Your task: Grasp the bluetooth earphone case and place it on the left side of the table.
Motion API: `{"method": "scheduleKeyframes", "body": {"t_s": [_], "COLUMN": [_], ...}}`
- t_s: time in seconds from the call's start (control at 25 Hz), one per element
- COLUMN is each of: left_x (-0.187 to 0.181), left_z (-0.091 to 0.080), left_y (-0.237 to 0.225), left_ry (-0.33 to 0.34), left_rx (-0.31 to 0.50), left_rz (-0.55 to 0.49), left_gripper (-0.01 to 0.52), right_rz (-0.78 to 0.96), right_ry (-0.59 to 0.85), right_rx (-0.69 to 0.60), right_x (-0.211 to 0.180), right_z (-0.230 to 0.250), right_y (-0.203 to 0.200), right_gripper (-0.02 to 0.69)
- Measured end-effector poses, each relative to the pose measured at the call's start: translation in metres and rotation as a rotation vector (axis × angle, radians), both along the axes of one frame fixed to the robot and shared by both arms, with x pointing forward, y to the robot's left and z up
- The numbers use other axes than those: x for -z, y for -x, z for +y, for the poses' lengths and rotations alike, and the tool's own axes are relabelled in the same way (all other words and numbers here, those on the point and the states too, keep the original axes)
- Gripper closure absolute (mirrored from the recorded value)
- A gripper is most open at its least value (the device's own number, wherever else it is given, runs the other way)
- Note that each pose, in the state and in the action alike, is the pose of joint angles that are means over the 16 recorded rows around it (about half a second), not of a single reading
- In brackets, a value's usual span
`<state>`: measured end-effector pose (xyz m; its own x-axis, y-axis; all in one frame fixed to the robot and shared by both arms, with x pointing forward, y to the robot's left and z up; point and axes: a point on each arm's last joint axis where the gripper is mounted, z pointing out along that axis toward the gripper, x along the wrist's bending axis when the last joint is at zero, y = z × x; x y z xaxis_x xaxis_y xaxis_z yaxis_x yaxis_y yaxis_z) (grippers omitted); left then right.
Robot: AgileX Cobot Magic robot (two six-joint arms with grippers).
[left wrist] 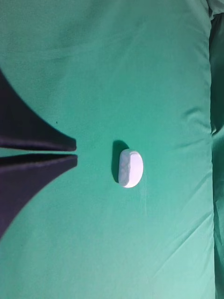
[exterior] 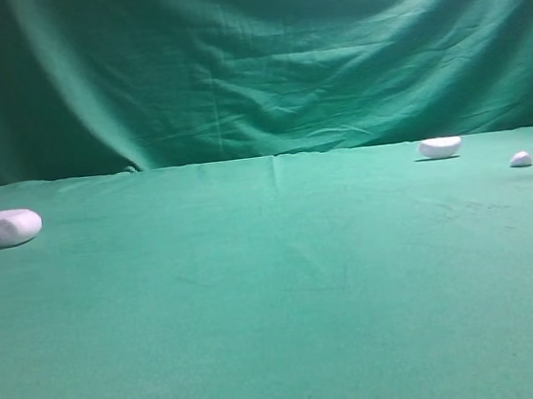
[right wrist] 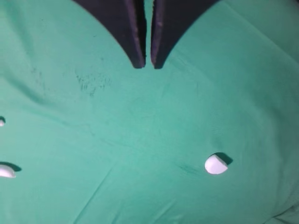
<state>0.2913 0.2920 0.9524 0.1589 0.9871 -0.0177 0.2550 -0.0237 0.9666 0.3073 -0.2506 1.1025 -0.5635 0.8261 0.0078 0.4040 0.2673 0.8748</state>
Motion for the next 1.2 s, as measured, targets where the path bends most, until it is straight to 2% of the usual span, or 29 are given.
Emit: {"method": "scheduleKeyframes", "body": {"t_s": [0.32,0.76,0.96,1.2], "left_x": [0.000,0.000,0.000,0.000], "left_z": [0.000,0.000,0.000,0.000], "left_y": [0.000,0.000,0.000,0.000], "left_ry": [0.000,0.000,0.000,0.000], "left_rx": [0.001,0.001,0.001,0.001], "left_rz": [0.000,0.000,0.000,0.000], "left_gripper": [0.514,0.514,0.514,0.514], "right_rz": [-0.142,-0.226,-0.198,-0.175], "right_ry": [-0.059,-0.116,-0.113,-0.107], "right_rx": [0.144,0.451,0.502,0.509], "right_x": [0.031,0.121,0.146,0.156], "right_z": [-0.021,-0.040,-0.042,-0.042], "right_y": [0.011,0.017,0.017,0.017], "right_gripper": [0.665,0.665,0.665,0.665]}}
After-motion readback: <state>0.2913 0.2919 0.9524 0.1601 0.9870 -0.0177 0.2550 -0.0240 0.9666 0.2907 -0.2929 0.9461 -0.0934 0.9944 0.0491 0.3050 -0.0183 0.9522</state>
